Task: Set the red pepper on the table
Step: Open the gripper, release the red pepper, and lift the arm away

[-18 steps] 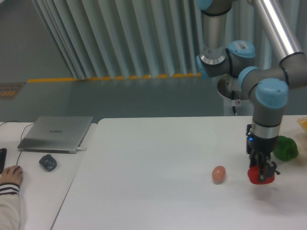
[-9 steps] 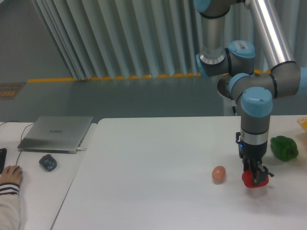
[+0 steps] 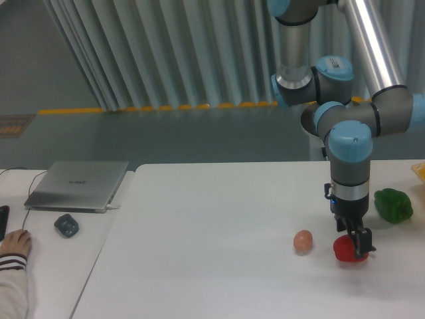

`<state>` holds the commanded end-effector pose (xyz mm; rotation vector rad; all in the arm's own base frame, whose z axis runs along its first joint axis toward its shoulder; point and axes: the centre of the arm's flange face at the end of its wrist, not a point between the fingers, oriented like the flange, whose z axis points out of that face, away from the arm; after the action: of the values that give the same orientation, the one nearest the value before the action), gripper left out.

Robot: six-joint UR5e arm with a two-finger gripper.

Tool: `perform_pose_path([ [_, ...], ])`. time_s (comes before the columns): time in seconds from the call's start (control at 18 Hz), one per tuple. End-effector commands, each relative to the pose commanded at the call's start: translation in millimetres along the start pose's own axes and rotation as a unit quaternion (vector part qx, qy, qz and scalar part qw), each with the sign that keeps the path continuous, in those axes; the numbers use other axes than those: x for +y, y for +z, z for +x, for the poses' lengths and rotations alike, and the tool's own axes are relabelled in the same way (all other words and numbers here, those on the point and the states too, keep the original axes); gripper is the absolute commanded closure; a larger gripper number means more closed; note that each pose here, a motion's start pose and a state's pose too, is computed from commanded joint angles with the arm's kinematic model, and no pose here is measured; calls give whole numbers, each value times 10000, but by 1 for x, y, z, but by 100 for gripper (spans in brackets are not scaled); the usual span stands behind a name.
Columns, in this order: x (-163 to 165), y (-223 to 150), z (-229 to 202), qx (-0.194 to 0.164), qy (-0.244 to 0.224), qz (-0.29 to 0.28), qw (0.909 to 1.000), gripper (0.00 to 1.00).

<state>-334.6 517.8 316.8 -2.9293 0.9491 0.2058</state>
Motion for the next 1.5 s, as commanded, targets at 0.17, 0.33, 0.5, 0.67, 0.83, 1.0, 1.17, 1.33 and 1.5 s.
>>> perform_pose_path([
  [0.17, 13, -8, 6, -93, -54, -537, 9985, 0],
  [0.33, 28, -17, 0, -177, -286, -590, 9977, 0],
  [0.5, 78, -39, -11, 129, -610, -606, 9962, 0],
  [0.67, 121, -66, -27, 575, 74, -407, 9975, 0],
  [0.83, 129, -86, -29, 454, 116, -293, 9985, 0],
  [1.0, 127, -96, -35, 376, 246, -148, 9989, 0],
  [1.17, 148, -106, -45, 482, 652, -113, 9966, 0],
  [1.33, 160, -97, -49, 559, 576, -108, 9967, 0],
  [1.5, 167, -90, -49, 620, 682, -84, 9957, 0],
])
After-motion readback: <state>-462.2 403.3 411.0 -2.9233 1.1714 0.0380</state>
